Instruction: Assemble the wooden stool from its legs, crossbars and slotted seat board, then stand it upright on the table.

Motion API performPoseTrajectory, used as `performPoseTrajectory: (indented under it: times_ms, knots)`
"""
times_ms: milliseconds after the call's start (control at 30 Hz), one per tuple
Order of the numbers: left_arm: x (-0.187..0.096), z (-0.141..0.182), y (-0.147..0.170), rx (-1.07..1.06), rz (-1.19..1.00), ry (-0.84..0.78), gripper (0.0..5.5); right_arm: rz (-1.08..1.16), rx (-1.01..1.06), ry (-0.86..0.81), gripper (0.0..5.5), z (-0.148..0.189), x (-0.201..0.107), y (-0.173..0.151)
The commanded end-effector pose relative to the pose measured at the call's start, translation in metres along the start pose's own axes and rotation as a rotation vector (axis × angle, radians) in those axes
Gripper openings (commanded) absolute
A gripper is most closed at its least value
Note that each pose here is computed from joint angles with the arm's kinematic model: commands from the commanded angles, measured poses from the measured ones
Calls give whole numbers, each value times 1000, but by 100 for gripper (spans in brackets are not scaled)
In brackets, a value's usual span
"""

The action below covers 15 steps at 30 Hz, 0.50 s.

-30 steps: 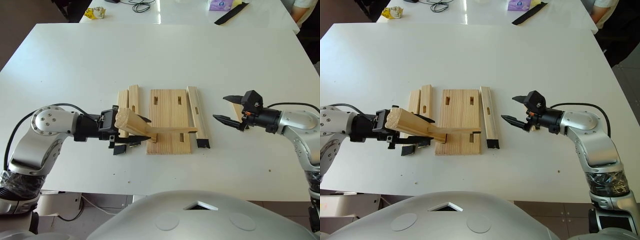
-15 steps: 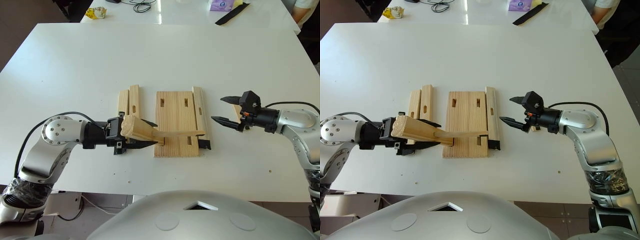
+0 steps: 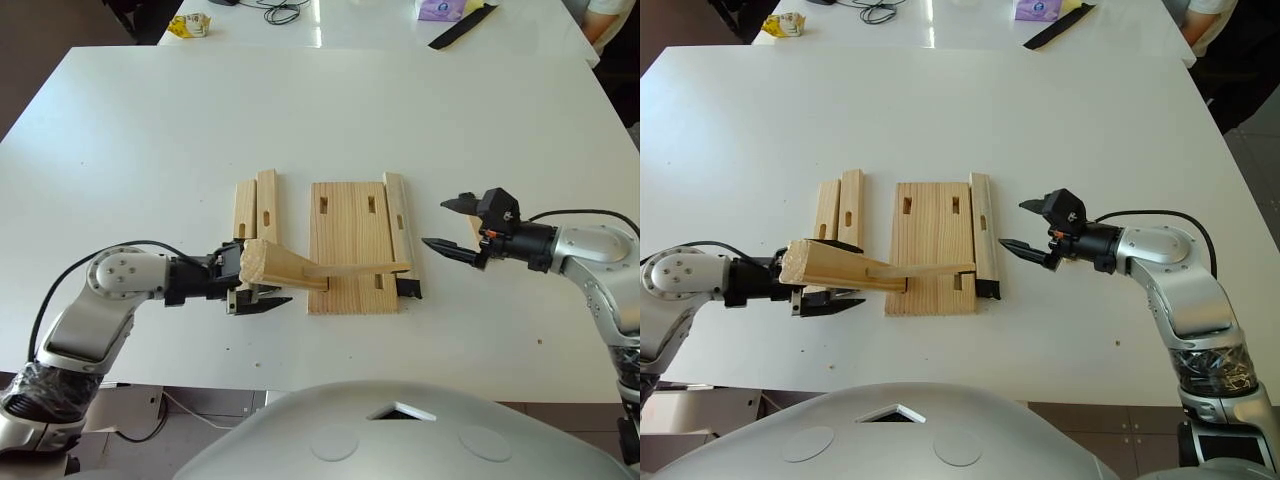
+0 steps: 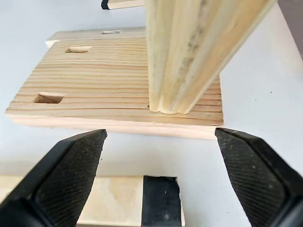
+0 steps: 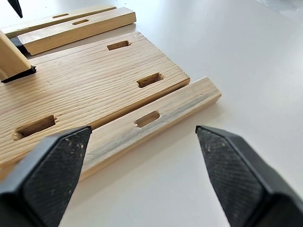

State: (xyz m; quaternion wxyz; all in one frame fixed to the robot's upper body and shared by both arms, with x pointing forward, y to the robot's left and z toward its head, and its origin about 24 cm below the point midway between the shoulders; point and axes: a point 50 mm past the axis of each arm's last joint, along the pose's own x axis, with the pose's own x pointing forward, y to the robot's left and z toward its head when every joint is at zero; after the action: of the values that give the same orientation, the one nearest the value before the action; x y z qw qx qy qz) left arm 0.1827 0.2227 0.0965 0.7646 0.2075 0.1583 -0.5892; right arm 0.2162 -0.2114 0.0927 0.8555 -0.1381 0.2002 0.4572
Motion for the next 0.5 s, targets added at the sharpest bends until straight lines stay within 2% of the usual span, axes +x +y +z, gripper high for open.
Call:
performPoseTrajectory:
  times_ms: [33, 167, 233, 267, 400, 500]
  knots:
    - [-32, 2, 7, -103, 176, -13, 418, -64, 10, -1, 407, -2, -11, -2]
    - [-49, 3, 11, -254, 330, -40, 418, -119, 29, -11, 407, -4, -18, -1]
    - [-51, 0, 12, -323, 398, 9, 418, -140, 38, -16, 407, -5, -20, 0]
    - [-50, -1, 11, -335, 426, 35, 418, -149, 43, -18, 407, -5, -21, 1]
    - [-28, -2, -2, -639, 430, 93, 418, -169, 56, -30, 407, -6, -19, 4]
    - [-16, -2, -6, -788, 482, 138, 418, -169, 59, -37, 407, -5, -17, 7]
